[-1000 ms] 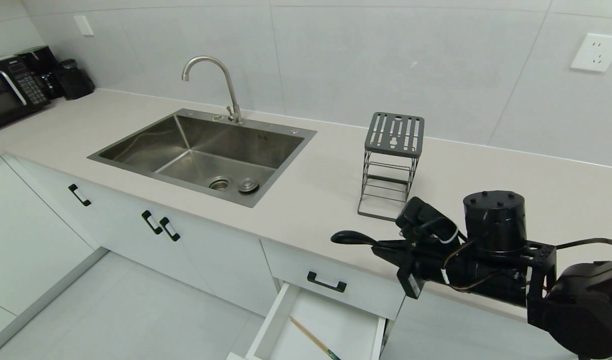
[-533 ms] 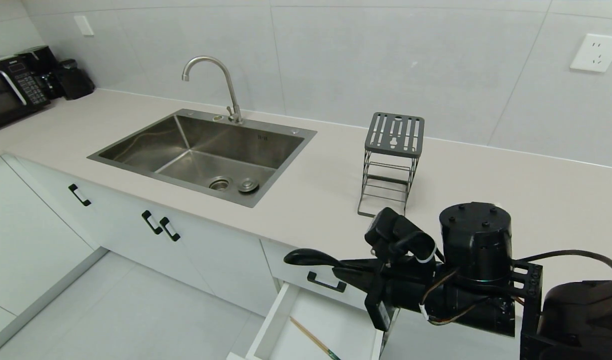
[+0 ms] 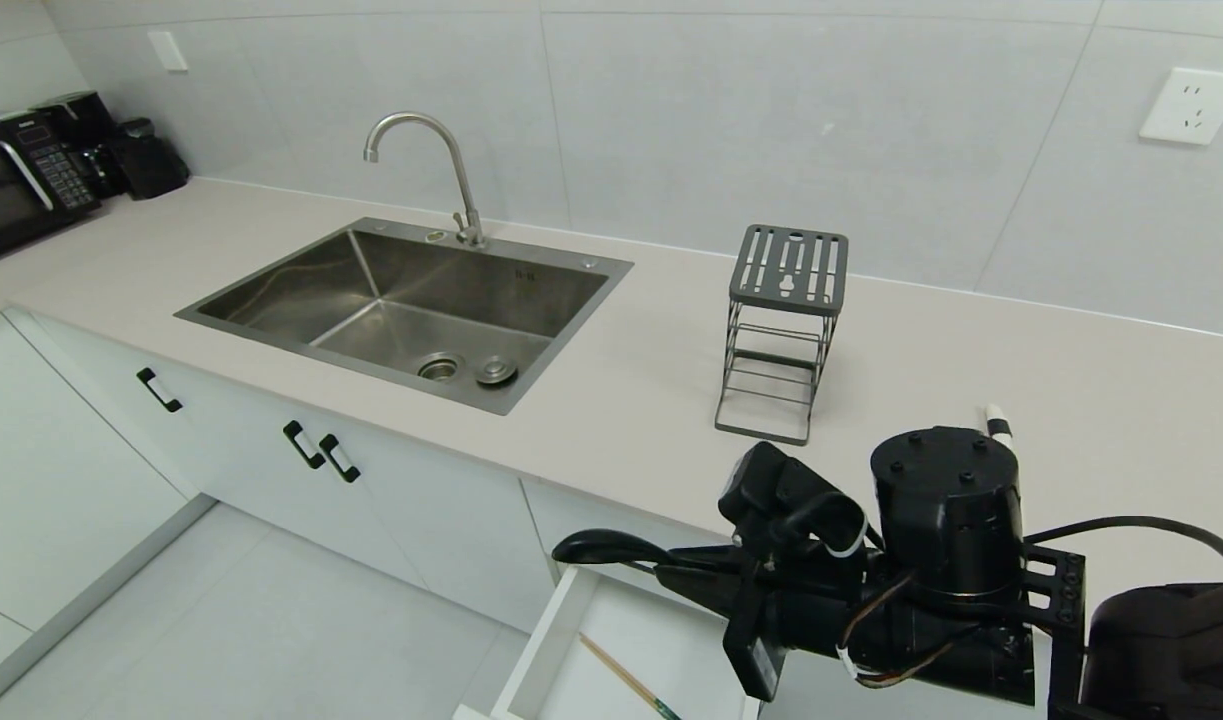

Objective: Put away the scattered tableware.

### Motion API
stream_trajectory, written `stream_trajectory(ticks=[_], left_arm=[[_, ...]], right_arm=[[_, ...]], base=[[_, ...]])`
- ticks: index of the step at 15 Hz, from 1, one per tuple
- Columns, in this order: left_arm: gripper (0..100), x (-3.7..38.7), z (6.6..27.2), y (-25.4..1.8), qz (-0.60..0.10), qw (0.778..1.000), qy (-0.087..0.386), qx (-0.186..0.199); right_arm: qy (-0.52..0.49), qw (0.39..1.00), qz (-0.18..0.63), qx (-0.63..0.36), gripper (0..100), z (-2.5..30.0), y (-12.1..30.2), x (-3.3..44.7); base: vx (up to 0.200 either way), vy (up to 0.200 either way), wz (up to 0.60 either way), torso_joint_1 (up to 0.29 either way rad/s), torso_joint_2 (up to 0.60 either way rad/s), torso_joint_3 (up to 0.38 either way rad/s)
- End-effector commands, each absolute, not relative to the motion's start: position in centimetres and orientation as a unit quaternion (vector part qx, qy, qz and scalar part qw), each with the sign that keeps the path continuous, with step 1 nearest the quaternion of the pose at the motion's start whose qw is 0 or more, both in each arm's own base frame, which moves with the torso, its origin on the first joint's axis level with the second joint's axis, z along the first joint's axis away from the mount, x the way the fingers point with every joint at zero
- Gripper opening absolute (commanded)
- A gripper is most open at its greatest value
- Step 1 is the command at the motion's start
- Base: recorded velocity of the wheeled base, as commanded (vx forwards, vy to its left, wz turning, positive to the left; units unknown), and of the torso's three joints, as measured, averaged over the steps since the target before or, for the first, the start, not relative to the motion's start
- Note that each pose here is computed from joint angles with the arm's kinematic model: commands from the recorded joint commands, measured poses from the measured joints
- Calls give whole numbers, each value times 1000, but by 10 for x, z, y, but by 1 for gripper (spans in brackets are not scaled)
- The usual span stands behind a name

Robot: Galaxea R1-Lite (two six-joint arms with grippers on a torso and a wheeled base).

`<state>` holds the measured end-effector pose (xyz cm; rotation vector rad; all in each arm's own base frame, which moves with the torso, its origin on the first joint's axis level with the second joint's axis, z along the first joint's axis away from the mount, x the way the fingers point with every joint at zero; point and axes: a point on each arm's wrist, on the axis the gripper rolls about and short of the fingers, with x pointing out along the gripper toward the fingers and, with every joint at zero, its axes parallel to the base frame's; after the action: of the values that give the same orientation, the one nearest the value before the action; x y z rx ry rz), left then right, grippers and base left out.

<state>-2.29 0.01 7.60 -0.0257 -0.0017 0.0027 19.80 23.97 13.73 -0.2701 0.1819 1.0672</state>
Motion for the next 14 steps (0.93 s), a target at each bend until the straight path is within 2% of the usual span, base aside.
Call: stream_trajectory(ticks=[1,4,14], left_arm=[[100,-23,76,0,2,1000,-1,-13],[100,-23,76,0,2,1000,-1,-13],[100,-23,76,0,2,1000,-1,-13]], right_arm=[[79,848,509,-125,0,141,243,198],[67,843,519,-123,0,148,252,195],[85,838,524,-130,0,144,253,192]], base=[[0,0,0,0,0,0],[0,0,0,0,0,0],[0,0,0,0,0,0]])
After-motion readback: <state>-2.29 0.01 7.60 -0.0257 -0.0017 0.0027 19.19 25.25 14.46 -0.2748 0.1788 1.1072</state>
